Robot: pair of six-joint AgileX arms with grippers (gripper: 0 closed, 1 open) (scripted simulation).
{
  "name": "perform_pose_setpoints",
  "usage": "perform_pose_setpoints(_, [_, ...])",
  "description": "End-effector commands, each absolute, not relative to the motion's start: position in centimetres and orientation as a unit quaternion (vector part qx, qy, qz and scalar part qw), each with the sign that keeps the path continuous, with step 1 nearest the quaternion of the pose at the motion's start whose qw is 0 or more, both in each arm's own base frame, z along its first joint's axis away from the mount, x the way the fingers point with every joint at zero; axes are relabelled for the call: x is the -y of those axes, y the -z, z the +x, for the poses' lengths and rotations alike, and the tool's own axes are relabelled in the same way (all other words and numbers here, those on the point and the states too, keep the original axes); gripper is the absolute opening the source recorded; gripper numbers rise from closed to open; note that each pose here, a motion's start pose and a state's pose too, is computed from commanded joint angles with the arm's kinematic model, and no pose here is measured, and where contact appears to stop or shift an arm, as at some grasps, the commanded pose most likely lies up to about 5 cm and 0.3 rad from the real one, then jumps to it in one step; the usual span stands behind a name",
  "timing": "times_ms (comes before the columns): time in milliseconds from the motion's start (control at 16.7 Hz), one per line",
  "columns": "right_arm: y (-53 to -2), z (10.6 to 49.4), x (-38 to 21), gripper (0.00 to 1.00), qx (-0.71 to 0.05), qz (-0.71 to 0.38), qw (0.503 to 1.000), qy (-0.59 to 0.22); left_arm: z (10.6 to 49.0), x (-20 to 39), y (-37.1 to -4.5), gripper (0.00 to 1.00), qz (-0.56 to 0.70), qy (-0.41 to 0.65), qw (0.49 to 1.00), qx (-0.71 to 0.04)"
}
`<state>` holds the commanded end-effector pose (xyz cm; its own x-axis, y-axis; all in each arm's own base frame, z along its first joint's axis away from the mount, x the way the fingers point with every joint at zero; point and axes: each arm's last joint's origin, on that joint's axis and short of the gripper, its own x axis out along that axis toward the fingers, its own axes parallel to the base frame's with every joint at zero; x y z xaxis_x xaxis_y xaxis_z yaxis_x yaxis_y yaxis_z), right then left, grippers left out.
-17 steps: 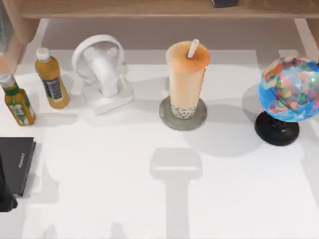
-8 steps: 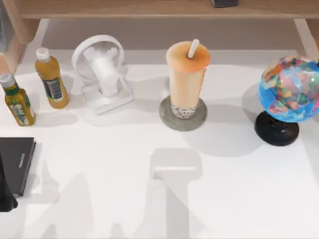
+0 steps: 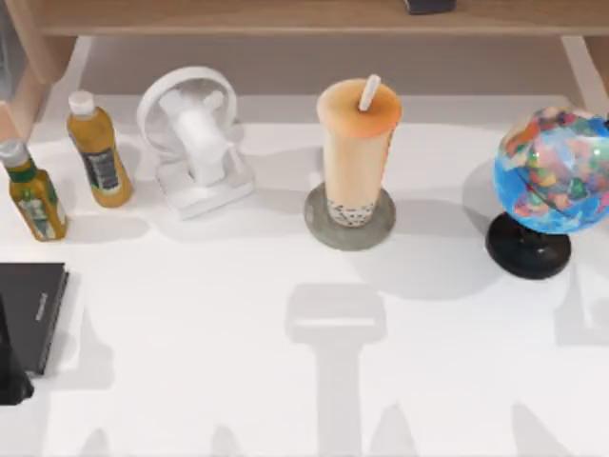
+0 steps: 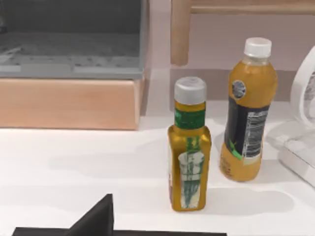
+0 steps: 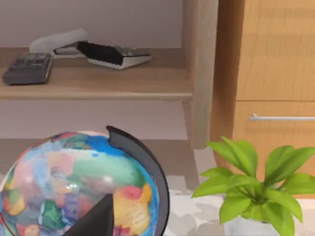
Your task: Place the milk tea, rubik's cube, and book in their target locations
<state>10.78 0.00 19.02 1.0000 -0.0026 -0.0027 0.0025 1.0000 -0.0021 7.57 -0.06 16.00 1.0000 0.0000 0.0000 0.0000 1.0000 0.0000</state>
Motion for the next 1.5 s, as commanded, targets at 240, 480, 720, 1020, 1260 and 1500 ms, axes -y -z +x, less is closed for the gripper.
perform_pose_setpoints(240, [-16.1, 10.6, 0.1, 1.0, 0.0, 0.0, 1.0, 0.0, 7.6, 0.1, -16.0, 1.0, 0.0, 0.0, 1.0, 0.0])
perform_pose_setpoints(480, [-16.0, 10.6, 0.1, 1.0, 0.0, 0.0, 1.0, 0.0, 7.6, 0.1, -16.0, 1.0, 0.0, 0.0, 1.0, 0.0])
perform_pose_setpoints(720, [-16.0, 10.6, 0.1, 1.0, 0.0, 0.0, 1.0, 0.0, 8.1, -0.1, -16.5, 1.0, -0.002, -0.006, 0.998, -0.063])
perform_pose_setpoints(1020, [-16.0, 10.6, 0.1, 1.0, 0.0, 0.0, 1.0, 0.0, 8.5, -0.4, -22.1, 1.0, -0.003, -0.003, 0.999, -0.039])
perform_pose_setpoints(1260, [-16.0, 10.6, 0.1, 1.0, 0.0, 0.0, 1.0, 0.0, 12.2, -1.3, -28.2, 1.0, -0.007, -0.001, 0.999, -0.037])
perform_pose_setpoints(1500, [-16.0, 10.6, 0.1, 1.0, 0.0, 0.0, 1.0, 0.0, 19.7, -3.8, -32.9, 1.0, -0.013, 0.002, 0.999, -0.037])
